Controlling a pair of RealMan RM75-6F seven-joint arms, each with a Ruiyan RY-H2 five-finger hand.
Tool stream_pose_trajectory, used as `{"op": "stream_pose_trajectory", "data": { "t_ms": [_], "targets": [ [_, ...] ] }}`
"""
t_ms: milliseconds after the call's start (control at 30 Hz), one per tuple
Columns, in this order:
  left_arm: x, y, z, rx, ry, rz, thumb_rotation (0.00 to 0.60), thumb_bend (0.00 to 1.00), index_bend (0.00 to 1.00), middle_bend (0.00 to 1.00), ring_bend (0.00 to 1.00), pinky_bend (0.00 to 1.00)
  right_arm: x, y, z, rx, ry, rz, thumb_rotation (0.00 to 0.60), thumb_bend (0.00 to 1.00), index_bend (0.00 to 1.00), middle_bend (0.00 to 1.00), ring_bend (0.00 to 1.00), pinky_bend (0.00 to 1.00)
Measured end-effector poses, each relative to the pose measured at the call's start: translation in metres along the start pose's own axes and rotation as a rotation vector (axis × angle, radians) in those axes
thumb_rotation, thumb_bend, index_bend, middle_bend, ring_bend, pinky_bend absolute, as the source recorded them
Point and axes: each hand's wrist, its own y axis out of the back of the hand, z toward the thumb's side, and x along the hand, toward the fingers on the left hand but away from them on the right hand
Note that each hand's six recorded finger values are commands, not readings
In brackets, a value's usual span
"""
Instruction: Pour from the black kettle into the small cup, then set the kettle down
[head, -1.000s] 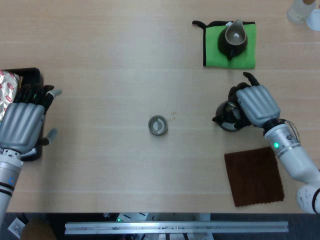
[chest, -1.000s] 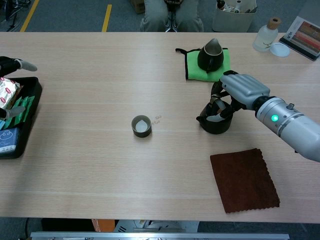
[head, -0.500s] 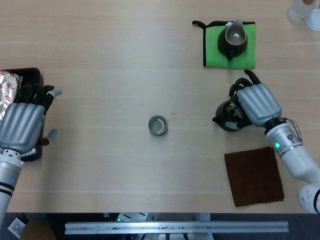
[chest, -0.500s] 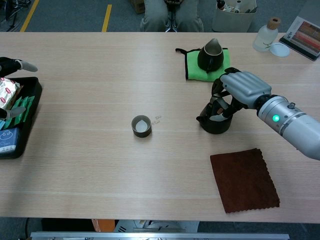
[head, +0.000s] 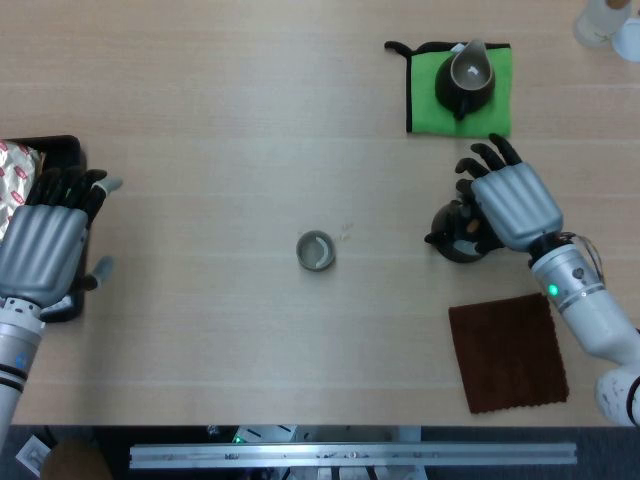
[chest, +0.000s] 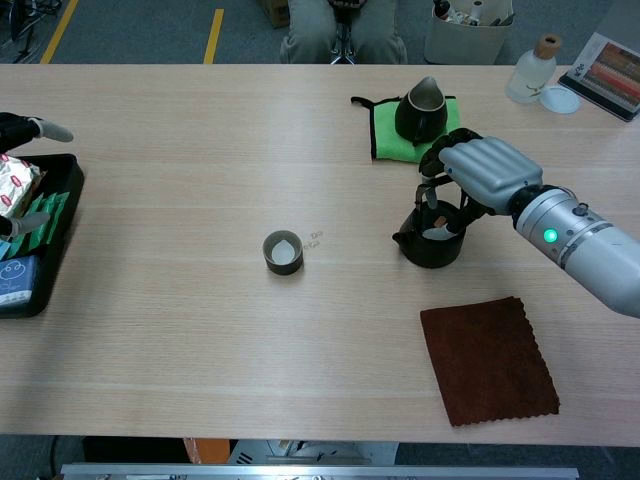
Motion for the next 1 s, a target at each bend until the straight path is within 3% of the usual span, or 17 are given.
{"op": "stream_pose_trajectory", "data": {
  "t_ms": [400,467,533,1000],
  "targets": [
    [-0.001,0.005,-0.002,-0.006,0.007,0.016,0.600,0.27,0.14,0.13,0.09,0.09,0.004,0.009,-0.003,0.004,-0.009,-0.025,0.477,0.00,0.12,0.09,0.00,0.00],
    [-0.001,0.006,-0.002,-0.008,0.006,0.019,0.600,0.27,0.14,0.13,0.09,0.09,0.006,0.011,-0.005,0.007,-0.014,-0.037,0.545,0.00,0.07,0.07,0.00,0.00],
    [-0.001,0.007,-0.002,-0.008,0.003,0.023,0.600,0.27,0.14,0.13,0.09,0.09,0.007,0.014,-0.008,0.012,-0.021,-0.051,0.598,0.00,0.06,0.06,0.00,0.00],
    [-0.007,0.015,-0.004,-0.037,-0.024,0.107,0.600,0.27,0.14,0.13,0.09,0.09,0.054,0.051,-0.046,0.024,-0.140,-0.151,0.600,0.00,0.07,0.11,0.00,0.00]
  ]
}}
